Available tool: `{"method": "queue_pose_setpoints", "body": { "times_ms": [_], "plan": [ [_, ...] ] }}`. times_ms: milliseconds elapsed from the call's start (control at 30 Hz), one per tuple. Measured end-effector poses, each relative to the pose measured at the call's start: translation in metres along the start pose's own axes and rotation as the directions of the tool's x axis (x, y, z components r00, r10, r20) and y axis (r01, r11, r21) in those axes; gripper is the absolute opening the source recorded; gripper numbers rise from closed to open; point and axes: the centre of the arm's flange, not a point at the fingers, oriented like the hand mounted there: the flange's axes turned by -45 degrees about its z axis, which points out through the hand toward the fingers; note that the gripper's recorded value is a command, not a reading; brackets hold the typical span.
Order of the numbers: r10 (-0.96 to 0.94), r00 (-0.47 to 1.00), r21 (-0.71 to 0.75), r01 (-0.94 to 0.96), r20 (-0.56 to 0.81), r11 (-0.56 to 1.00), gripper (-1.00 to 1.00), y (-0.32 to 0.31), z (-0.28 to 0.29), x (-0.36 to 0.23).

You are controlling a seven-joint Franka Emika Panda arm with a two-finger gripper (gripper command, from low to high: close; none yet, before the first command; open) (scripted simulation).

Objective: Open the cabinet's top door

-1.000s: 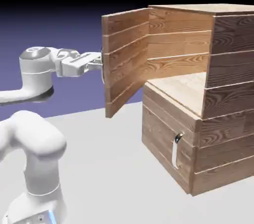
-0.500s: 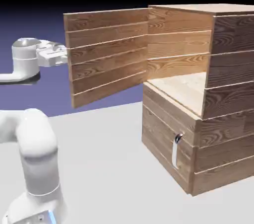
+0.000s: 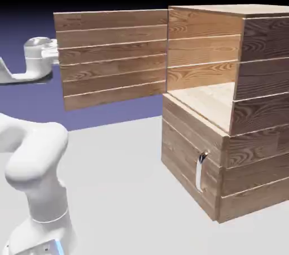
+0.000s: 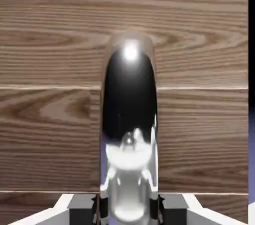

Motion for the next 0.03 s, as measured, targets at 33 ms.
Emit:
{"method": "queue_pose_setpoints", "body": {
  "times_ms": [33],
  "plan": [
    [0.000,1.000,-0.019,0.000,0.000,1.000,-1.00,-0.0028,-0.0066,0.0000]
  ]
}}
